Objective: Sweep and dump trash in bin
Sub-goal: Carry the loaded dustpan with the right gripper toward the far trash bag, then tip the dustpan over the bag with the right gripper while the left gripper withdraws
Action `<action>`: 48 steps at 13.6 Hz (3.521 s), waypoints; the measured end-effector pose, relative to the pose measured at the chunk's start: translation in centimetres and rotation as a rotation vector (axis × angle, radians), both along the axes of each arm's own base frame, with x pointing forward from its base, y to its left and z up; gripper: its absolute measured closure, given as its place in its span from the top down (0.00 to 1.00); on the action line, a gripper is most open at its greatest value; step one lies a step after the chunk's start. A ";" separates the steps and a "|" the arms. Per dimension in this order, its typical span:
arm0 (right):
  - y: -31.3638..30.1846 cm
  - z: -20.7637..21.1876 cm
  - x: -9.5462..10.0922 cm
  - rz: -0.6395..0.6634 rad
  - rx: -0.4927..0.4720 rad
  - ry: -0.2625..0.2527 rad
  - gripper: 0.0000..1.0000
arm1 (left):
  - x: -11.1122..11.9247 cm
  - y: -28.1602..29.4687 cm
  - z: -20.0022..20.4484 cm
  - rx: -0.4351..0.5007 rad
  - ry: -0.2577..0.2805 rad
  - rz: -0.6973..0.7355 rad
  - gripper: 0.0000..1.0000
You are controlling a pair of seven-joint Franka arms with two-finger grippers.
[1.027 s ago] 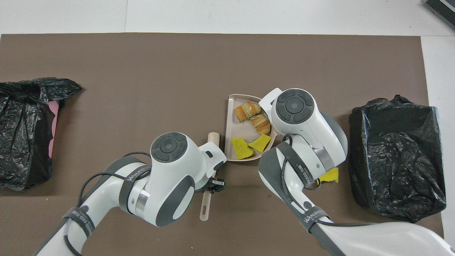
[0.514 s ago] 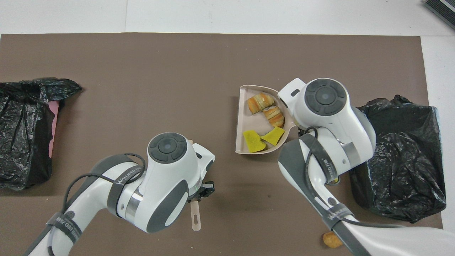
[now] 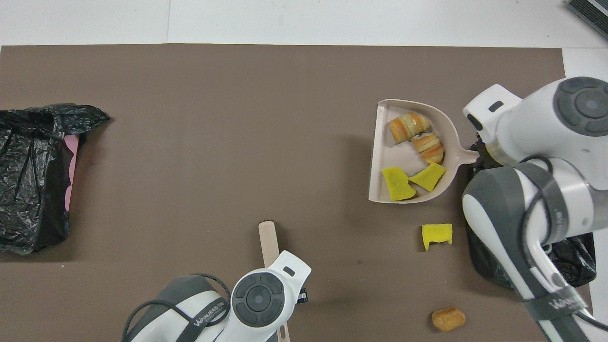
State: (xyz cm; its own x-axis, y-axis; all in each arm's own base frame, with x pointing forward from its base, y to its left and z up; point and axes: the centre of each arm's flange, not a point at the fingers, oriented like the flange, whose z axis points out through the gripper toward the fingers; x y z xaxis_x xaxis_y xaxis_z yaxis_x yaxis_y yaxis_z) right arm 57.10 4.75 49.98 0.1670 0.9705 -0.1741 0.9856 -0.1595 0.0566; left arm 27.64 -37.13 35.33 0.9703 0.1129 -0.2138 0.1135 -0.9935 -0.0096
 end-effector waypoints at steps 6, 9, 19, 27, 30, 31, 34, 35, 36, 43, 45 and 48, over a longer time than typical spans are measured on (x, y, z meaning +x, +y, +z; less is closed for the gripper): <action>-12.9 5.9 -4.1 0.077 -0.009 0.033 0.31 | -0.4 0.8 -1.1 -0.014 -0.027 0.020 0.44; -19.4 4.3 -7.0 0.026 -0.047 0.047 0.31 | 1.9 1.6 -0.2 -0.046 -0.046 0.011 0.80; -21.8 4.0 -11.8 0.100 -0.544 0.048 0.31 | 19.8 15.3 8.5 -0.138 -0.207 0.040 1.00; -19.1 4.1 -16.2 0.080 -0.743 -0.022 0.31 | 28.1 26.7 14.2 -0.106 -0.303 -0.213 1.00; -17.7 4.7 -15.7 0.132 -0.803 -0.036 0.31 | 29.2 29.5 16.5 -0.069 -0.322 -0.244 1.00; -17.5 4.9 -15.6 0.146 -0.827 -0.036 0.31 | 29.3 30.4 17.3 -0.064 -0.319 -0.232 1.00; -16.2 5.4 -15.2 0.173 -0.881 -0.065 0.31 | 29.4 33.2 19.7 -0.058 -0.291 -0.180 1.00; -15.8 5.5 -15.1 0.164 -0.894 -0.086 0.31 | 29.2 33.9 20.5 -0.056 -0.275 -0.158 1.00; -15.3 5.6 -15.0 0.152 -0.900 -0.111 0.31 | 29.1 34.4 21.3 -0.055 -0.259 -0.135 1.00; -12.4 4.4 -14.4 0.141 -1.003 -0.232 0.31 | 28.3 34.3 24.1 -0.045 -0.221 -0.121 1.00; -11.6 4.4 -14.2 0.183 -1.023 -0.234 0.31 | 28.2 34.1 24.3 -0.045 -0.223 -0.134 1.00; -11.8 4.0 -14.0 0.182 -1.014 -0.223 0.31 | 27.9 34.0 24.9 -0.044 -0.203 -0.173 1.00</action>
State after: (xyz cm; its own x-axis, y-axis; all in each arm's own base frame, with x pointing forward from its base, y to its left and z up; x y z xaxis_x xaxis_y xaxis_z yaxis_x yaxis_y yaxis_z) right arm 43.06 -7.06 54.00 0.1614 0.4011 -0.9017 0.9407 0.2138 0.2635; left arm 55.49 -3.15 60.24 0.9979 -0.0634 -0.0140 -0.0628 -0.9973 0.0393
